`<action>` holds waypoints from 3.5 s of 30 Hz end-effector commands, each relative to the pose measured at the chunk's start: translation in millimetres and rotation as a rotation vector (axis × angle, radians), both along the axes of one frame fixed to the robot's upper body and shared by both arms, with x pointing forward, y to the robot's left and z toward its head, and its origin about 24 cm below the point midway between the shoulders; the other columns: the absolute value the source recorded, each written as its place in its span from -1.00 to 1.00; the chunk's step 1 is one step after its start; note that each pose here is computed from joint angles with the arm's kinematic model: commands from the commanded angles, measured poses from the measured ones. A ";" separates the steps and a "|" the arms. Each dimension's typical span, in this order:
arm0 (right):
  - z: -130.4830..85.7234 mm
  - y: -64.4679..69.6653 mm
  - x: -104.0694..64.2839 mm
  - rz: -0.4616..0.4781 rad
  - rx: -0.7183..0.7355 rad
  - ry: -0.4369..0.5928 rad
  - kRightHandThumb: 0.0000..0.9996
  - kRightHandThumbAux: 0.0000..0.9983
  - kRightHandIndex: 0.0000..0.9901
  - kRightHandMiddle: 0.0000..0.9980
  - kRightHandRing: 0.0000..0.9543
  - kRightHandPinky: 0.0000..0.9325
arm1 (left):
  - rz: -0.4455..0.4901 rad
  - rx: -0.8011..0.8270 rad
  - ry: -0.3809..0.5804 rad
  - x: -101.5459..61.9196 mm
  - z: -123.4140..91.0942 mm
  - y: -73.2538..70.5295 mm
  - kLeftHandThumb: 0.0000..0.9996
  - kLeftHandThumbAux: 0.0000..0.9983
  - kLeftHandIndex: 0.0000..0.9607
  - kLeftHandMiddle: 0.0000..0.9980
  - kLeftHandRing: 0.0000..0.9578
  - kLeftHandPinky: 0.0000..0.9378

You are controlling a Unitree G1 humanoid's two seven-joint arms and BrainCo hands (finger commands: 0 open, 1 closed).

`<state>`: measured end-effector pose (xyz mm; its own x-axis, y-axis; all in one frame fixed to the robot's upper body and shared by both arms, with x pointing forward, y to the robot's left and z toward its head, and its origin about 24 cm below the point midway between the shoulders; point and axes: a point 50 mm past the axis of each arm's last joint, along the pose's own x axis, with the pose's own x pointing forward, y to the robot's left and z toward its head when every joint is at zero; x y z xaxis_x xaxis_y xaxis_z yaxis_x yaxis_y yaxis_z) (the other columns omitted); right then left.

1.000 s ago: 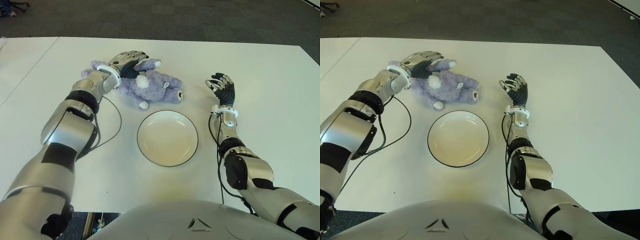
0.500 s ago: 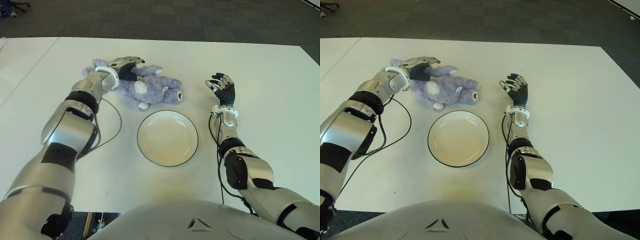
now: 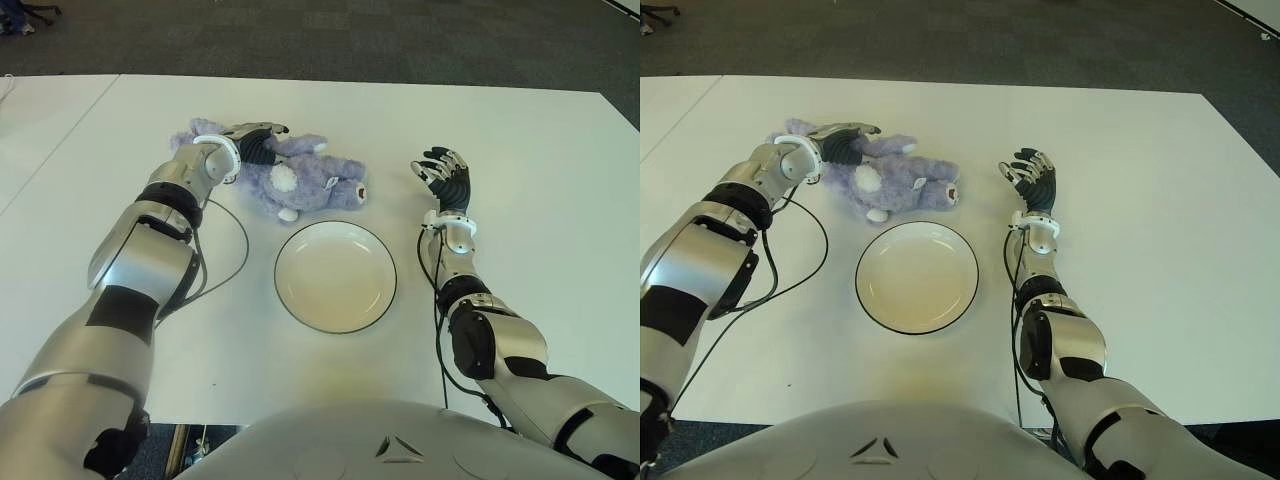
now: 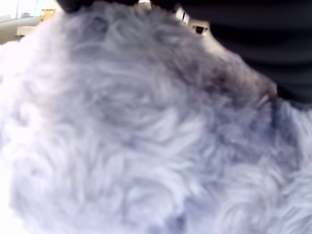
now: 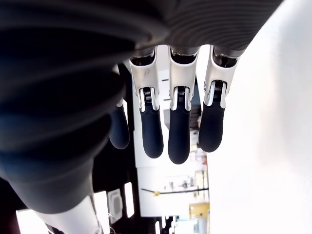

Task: Put the doll into the plate.

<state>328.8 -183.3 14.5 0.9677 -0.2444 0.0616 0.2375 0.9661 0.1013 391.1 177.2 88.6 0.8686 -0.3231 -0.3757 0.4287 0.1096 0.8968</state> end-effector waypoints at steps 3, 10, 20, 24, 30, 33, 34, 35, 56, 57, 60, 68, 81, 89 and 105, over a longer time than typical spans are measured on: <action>-113.1 3.2 -109.5 -0.097 0.117 0.455 -0.61 0.70 -0.38 -0.30 -0.21 -0.15 | -0.012 0.068 0.402 -41.5 -82.7 -11.2 -0.70 0.05 -0.27 -0.10 -0.01 0.11; -113.4 3.4 -109.4 -0.102 0.116 0.461 -0.59 0.71 -0.39 -0.29 -0.20 -0.14 | 0.073 -0.049 0.359 -40.0 -84.5 -16.0 -0.42 0.23 0.05 0.30 0.38 0.53; -113.3 4.4 -109.4 -0.108 0.124 0.458 -0.58 0.70 -0.39 -0.30 -0.21 -0.13 | 0.186 -0.187 0.282 -38.3 -84.5 -14.5 0.42 0.41 -0.09 0.46 0.53 0.64; -113.4 4.9 -109.4 -0.110 0.116 0.462 -0.57 0.71 -0.38 -0.29 -0.19 -0.13 | 0.214 -0.217 0.262 -38.1 -84.5 -13.4 0.43 0.41 -0.09 0.49 0.58 0.66; -114.1 5.9 -109.5 -0.106 0.114 0.470 -0.55 0.72 -0.38 -0.29 -0.21 -0.17 | 0.245 -0.256 0.230 -37.4 -83.1 -10.0 0.44 0.40 -0.08 0.52 0.61 0.68; -114.3 5.9 -109.9 -0.104 0.112 0.472 -0.60 0.72 -0.40 -0.30 -0.22 -0.19 | 0.270 -0.280 0.206 -37.2 -82.5 -7.1 0.45 0.40 -0.08 0.54 0.63 0.69; -114.5 5.8 -110.0 -0.105 0.110 0.474 -0.60 0.72 -0.40 -0.30 -0.22 -0.19 | 0.277 -0.285 0.200 -37.3 -82.4 -6.2 0.45 0.40 -0.08 0.54 0.63 0.69; -114.6 5.7 -110.1 -0.105 0.109 0.475 -0.61 0.71 -0.41 -0.31 -0.23 -0.21 | 0.281 -0.288 0.195 -37.4 -82.5 -5.6 0.45 0.40 -0.08 0.54 0.63 0.70; -114.6 5.0 -109.1 -0.113 0.113 0.482 -0.53 0.74 -0.40 -0.30 -0.22 -0.19 | 0.352 -0.331 0.082 -35.3 -76.8 5.4 0.46 0.40 -0.08 0.55 0.64 0.69; -114.6 4.9 -109.1 -0.113 0.112 0.482 -0.53 0.73 -0.41 -0.30 -0.22 -0.18 | 0.354 -0.334 0.074 -35.0 -76.2 5.4 0.46 0.40 -0.08 0.55 0.64 0.70; -114.6 4.9 -109.1 -0.112 0.111 0.483 -0.56 0.73 -0.41 -0.30 -0.22 -0.18 | 0.356 -0.342 0.054 -33.8 -73.9 5.5 0.46 0.40 -0.08 0.55 0.65 0.70; -114.3 3.9 -109.1 -0.116 0.110 0.480 -0.54 0.74 -0.39 -0.29 -0.21 -0.18 | 0.360 -0.353 0.014 -32.4 -71.0 4.8 0.46 0.40 -0.08 0.55 0.64 0.67; -114.4 3.0 -109.2 -0.115 0.110 0.481 -0.54 0.74 -0.39 -0.30 -0.21 -0.16 | 0.294 -0.314 -0.123 -15.3 -40.0 0.1 0.47 0.40 -0.08 0.57 0.67 0.72; -114.1 2.6 -108.9 -0.115 0.114 0.477 -0.56 0.74 -0.40 -0.29 -0.20 -0.15 | 0.238 -0.287 -0.249 -4.6 -14.4 -3.0 0.47 0.40 -0.08 0.59 0.68 0.72; -114.3 3.1 -108.4 -0.107 0.101 0.486 -0.60 0.74 -0.42 -0.31 -0.22 -0.19 | 0.105 -0.217 -0.507 7.8 35.8 -5.1 0.46 0.40 -0.08 0.59 0.67 0.65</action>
